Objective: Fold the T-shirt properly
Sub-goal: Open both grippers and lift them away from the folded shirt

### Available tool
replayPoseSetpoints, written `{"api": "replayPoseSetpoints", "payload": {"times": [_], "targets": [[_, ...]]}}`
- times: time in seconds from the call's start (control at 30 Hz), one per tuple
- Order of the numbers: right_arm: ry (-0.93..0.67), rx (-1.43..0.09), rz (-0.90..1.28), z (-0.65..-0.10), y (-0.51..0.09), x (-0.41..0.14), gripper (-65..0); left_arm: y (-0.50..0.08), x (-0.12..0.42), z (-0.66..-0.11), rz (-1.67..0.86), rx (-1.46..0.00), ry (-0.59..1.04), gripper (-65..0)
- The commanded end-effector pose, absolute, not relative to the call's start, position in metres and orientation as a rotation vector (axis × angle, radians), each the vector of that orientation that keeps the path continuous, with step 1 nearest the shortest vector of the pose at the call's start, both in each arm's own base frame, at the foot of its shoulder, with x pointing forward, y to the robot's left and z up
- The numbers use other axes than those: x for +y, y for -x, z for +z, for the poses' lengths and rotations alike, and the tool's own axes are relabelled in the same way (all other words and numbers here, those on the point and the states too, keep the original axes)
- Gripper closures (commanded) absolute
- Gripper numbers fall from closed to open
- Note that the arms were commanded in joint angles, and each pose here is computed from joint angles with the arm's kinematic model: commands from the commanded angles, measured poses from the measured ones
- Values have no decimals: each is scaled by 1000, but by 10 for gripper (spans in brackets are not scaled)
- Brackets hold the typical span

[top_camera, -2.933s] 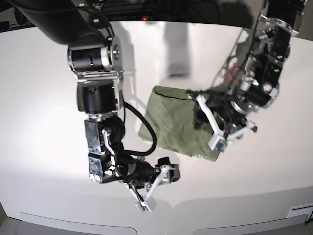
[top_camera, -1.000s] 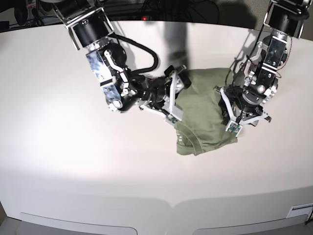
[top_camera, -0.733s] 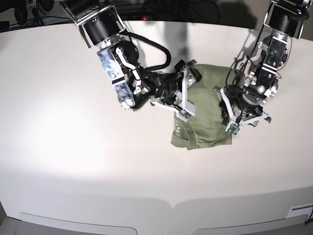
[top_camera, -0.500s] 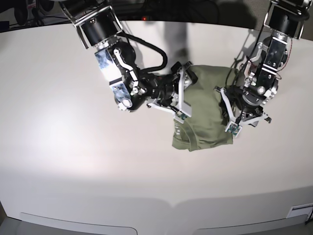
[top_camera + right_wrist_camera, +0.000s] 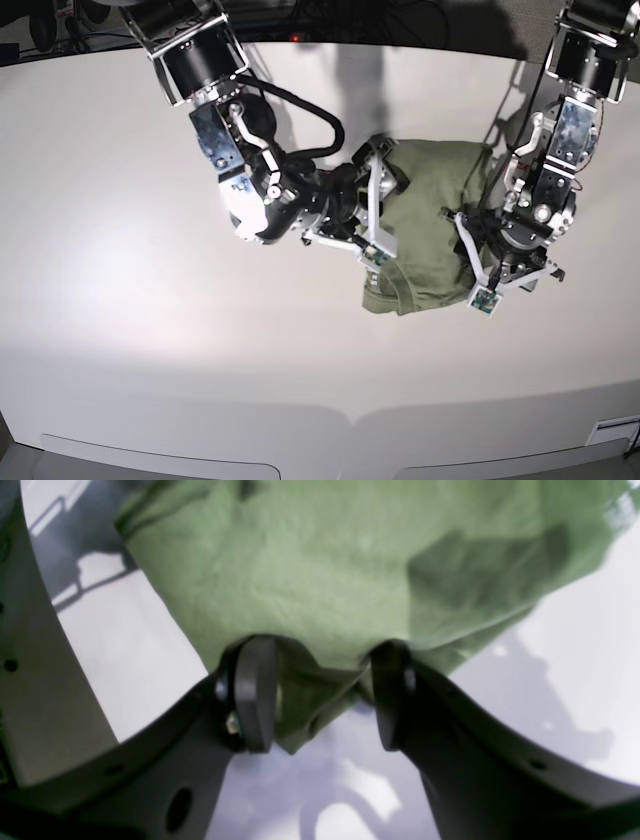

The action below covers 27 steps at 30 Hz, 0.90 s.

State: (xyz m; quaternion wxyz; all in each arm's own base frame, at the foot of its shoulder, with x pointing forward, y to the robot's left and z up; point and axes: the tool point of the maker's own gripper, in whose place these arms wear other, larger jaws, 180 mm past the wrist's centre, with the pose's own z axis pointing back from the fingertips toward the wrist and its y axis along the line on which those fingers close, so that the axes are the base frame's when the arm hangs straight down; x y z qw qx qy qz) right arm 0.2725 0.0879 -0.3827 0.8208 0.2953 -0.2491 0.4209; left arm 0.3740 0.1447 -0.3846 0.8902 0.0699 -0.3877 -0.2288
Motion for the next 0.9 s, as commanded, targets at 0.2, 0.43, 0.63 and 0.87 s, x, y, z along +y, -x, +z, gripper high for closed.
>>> {"api": "replayPoseSetpoints", "payload": {"times": [0.2,0.43,0.63,0.87], "targets": [[-545,-891,774,-304,-342,53,-304,-385,142,-339,-401,-911,-123,-305],[-427,-1118,551,-244,-374,-36,-304,-354,131,-269,-441,-1073,-88,-305],[-379,-1075,429,-254,-338,-100,-304,-309,156,-262,-373,-1058,-110,-305],[-279,-898,336,-292,-247,-156,-304,-242,215,-312,-303,-839,-196,-305]]}}
